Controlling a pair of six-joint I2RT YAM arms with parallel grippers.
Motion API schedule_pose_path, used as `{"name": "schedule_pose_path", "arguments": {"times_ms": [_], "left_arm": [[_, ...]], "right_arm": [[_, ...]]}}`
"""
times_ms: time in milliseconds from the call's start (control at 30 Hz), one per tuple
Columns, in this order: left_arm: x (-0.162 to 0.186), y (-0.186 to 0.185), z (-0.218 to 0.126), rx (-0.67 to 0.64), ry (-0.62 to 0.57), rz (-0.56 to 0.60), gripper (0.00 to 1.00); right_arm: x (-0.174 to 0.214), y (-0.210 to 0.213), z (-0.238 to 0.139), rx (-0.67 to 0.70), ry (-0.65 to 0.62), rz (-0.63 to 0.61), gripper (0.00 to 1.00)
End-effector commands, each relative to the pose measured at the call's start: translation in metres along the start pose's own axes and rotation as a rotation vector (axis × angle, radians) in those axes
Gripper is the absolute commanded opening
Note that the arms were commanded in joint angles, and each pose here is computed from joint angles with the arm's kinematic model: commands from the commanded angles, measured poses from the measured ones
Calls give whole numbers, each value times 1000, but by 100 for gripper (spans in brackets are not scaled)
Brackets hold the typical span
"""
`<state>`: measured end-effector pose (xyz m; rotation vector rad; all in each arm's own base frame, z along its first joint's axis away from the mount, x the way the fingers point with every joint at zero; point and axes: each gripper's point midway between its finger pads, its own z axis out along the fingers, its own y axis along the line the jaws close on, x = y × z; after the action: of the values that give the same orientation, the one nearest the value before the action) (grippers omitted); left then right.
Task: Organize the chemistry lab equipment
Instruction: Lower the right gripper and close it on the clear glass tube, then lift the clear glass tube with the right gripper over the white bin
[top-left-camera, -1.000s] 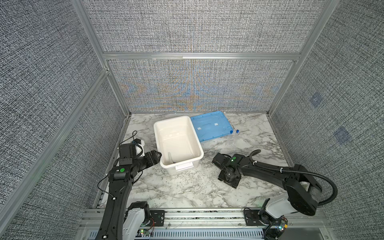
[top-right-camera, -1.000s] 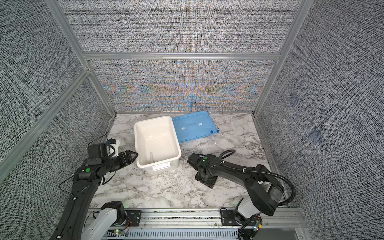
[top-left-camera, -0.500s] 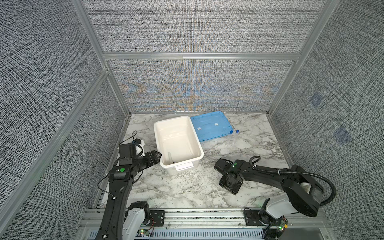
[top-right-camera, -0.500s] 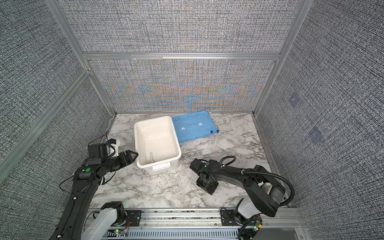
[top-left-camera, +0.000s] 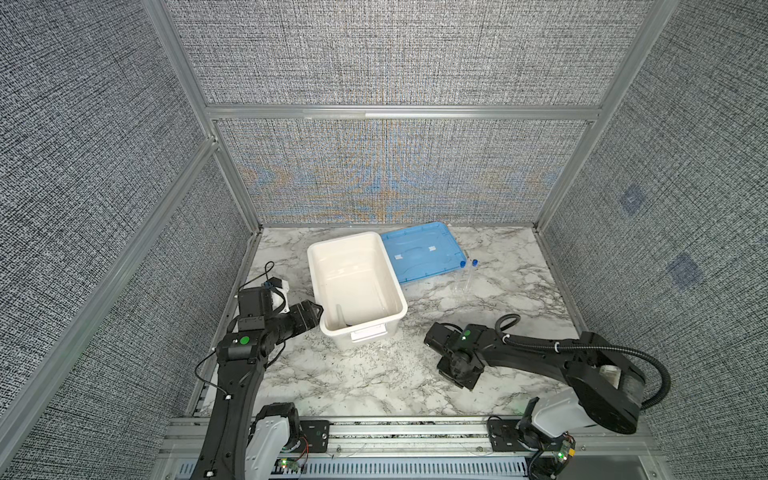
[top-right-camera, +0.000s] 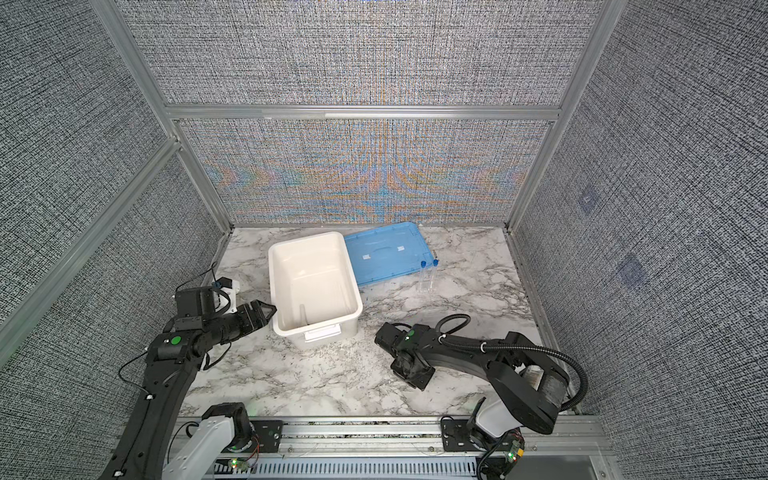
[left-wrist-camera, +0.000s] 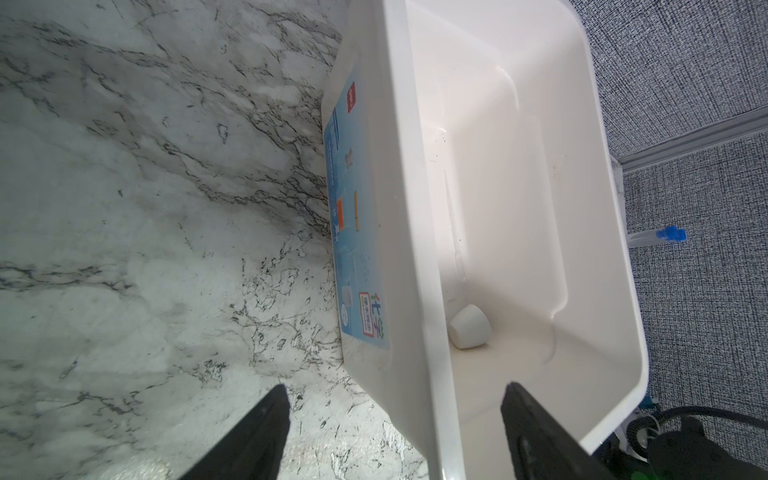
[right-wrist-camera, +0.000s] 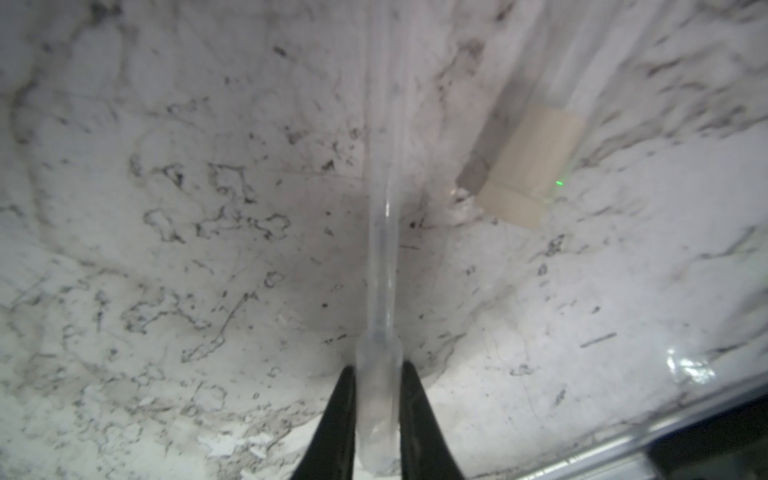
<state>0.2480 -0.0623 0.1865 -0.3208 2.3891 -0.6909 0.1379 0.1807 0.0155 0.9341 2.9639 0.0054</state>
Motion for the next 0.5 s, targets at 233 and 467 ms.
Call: {"name": "schedule_pose_path", "arguments": {"times_ms": [233,467], "left_arm": [[-2,1,-1,-7,-13,6,81],[-2,2,-1,-13,-13,6,81]], "right_arm": [[16,15,-23,-49,-21,32,5],[-7,40,-96,-149,-207,-68,7]]}}
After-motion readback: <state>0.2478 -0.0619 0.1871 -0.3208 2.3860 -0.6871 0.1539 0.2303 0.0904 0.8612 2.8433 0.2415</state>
